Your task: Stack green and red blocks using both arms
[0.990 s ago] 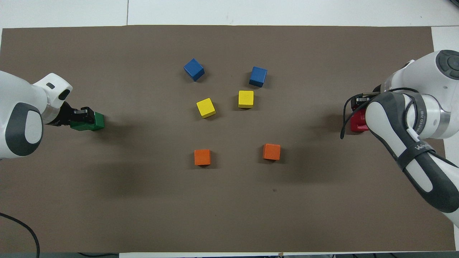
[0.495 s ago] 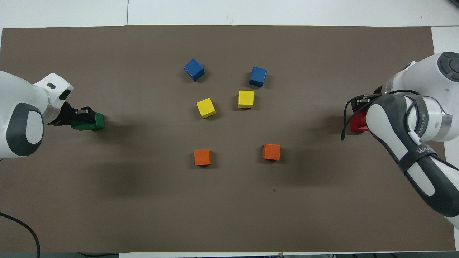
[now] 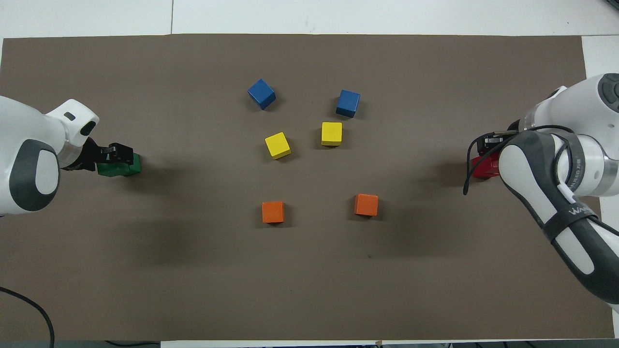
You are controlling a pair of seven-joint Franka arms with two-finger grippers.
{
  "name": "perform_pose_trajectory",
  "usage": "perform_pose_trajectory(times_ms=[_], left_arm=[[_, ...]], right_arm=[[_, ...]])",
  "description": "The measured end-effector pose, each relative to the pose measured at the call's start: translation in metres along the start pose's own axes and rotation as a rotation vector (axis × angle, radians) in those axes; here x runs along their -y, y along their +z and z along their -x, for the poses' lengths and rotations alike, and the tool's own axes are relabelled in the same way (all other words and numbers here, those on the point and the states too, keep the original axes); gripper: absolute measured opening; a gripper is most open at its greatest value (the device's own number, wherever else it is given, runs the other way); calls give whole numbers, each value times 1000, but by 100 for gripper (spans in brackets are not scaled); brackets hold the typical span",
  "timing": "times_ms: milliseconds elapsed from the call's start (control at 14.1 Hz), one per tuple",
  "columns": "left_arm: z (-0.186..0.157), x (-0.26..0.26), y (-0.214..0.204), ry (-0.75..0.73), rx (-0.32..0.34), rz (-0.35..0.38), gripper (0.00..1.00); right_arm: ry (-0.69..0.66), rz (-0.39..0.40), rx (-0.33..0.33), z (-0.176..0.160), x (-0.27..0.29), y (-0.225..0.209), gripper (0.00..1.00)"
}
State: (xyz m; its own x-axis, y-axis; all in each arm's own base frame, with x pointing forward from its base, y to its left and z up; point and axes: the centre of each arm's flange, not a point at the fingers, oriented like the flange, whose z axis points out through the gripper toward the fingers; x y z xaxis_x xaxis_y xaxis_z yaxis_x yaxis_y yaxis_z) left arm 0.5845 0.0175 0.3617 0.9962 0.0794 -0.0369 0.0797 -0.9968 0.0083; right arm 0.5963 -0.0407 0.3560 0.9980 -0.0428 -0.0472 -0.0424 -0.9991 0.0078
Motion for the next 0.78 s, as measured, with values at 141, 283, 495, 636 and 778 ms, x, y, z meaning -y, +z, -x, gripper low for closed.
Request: perform_pose_trajectory(times_ms=[141, 283, 495, 636, 778], left_arm=[[-1, 0, -10, 0, -9, -1, 100], [-1, -1, -36, 2, -6, -4, 100], [3, -1, -114, 1, 5, -13, 100], [15, -1, -167, 0, 7, -19, 100], [32, -3, -199, 2, 12, -26, 100]], right_arm=[[8, 0, 3, 2, -5, 1, 55], [15, -1, 6, 3, -10, 2, 55], [20, -1, 10, 4, -13, 4, 55], [23, -1, 9, 5, -14, 4, 55], [23, -1, 6, 5, -14, 4, 55]])
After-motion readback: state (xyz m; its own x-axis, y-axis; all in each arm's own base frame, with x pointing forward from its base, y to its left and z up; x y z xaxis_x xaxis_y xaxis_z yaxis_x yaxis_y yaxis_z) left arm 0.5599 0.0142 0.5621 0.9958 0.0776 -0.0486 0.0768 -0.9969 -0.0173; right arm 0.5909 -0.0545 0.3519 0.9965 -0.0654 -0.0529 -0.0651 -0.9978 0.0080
